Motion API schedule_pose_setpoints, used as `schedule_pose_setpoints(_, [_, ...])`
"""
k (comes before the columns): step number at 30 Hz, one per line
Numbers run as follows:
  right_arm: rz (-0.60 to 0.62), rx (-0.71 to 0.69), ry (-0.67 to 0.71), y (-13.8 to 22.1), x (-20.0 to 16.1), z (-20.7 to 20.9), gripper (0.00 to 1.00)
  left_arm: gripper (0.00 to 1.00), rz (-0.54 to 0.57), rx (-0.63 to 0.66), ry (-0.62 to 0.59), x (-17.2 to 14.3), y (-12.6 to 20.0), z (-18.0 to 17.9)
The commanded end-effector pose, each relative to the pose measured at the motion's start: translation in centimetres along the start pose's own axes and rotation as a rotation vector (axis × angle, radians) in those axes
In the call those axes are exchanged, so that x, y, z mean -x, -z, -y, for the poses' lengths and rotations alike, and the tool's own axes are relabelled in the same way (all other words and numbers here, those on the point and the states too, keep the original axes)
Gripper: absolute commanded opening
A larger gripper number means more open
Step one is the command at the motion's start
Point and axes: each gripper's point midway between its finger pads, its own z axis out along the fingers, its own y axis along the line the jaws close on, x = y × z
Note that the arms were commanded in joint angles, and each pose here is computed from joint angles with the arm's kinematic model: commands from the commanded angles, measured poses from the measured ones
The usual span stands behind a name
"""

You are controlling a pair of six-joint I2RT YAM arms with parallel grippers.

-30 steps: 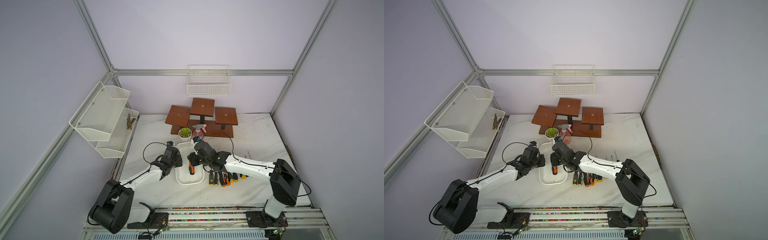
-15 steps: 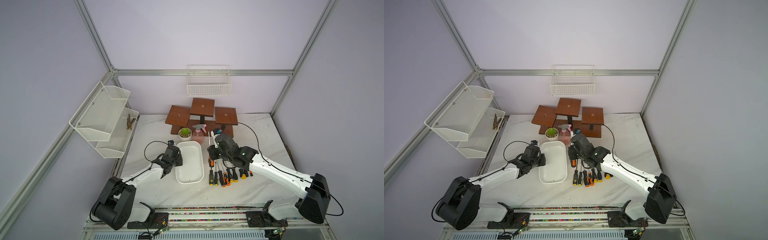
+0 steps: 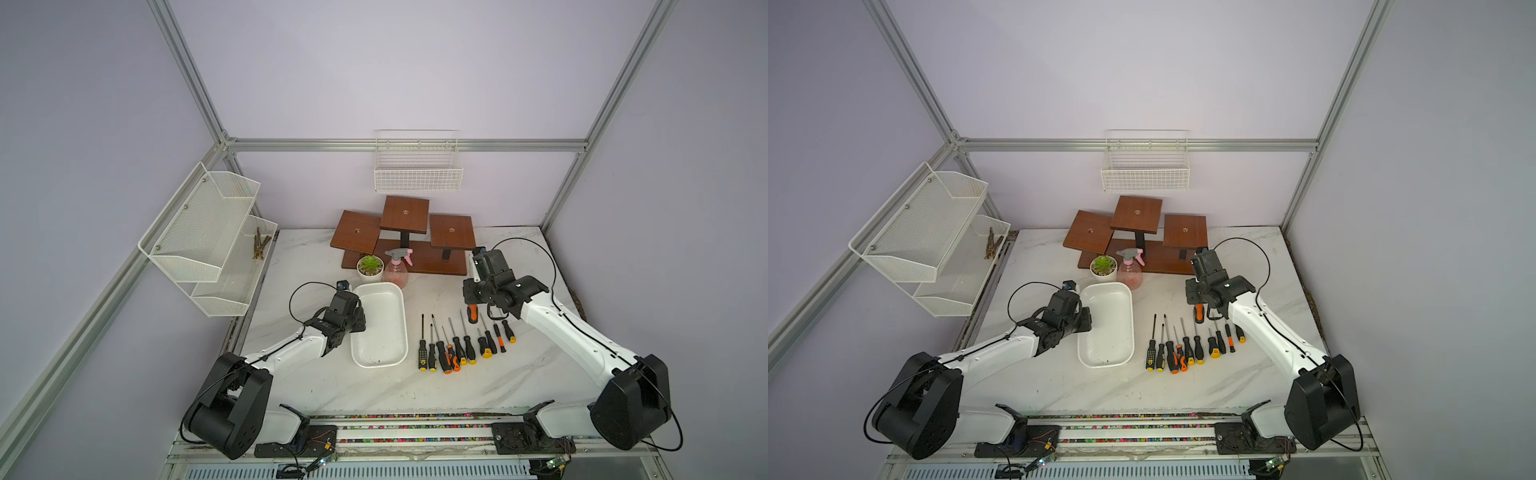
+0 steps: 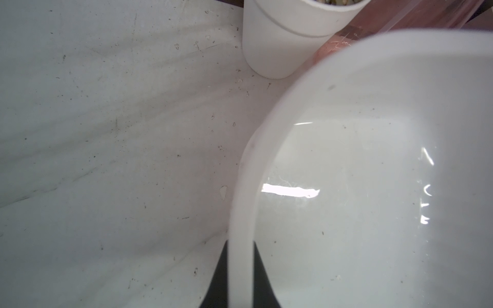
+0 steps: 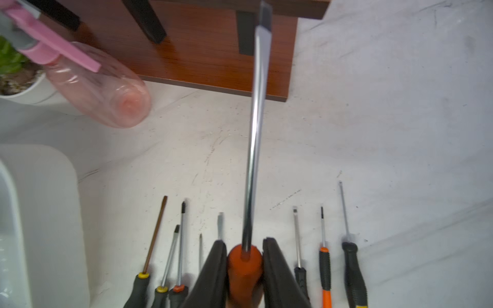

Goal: Take out the screwdriver from the storage box
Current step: Place the screwdriver at the center of the board.

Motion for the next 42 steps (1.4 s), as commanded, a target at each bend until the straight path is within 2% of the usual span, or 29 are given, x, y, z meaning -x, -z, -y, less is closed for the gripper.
schedule_pose_setpoints(1, [-0.059, -0.089, 0.038, -1.4, -1.0, 3.3, 0.00, 0.00, 0.020, -0.016, -0.032, 0.6, -0.5, 0.5])
schedule_pose_setpoints(9, [-0.184, -0.252, 0.023, -4.3, -3.9, 9.8, 0.00, 0.00, -0.034, -0.016, -0.049, -0.7, -2.2, 0.6])
schedule_pose_setpoints(17, [-0.231, -0.339, 0.017, -4.7, -5.2, 13.2, 0.00, 0.00, -0.034, -0.015, -0.063, -0.5, -2.3, 0.8])
schedule_pose_setpoints(29, [-0.351, -0.422, 0.039, -6.9, -7.8, 16.1, 0.00, 0.00, -0.032, -0.017, -0.073, -0.5, -2.2, 0.8])
schedule_pose_setpoints(42, [-0.420, -0.408, 0.046, -8.3, -9.9, 16.5, 0.00, 0.00, -0.040, -0.017, -0.072, -0.7, -2.3, 0.7])
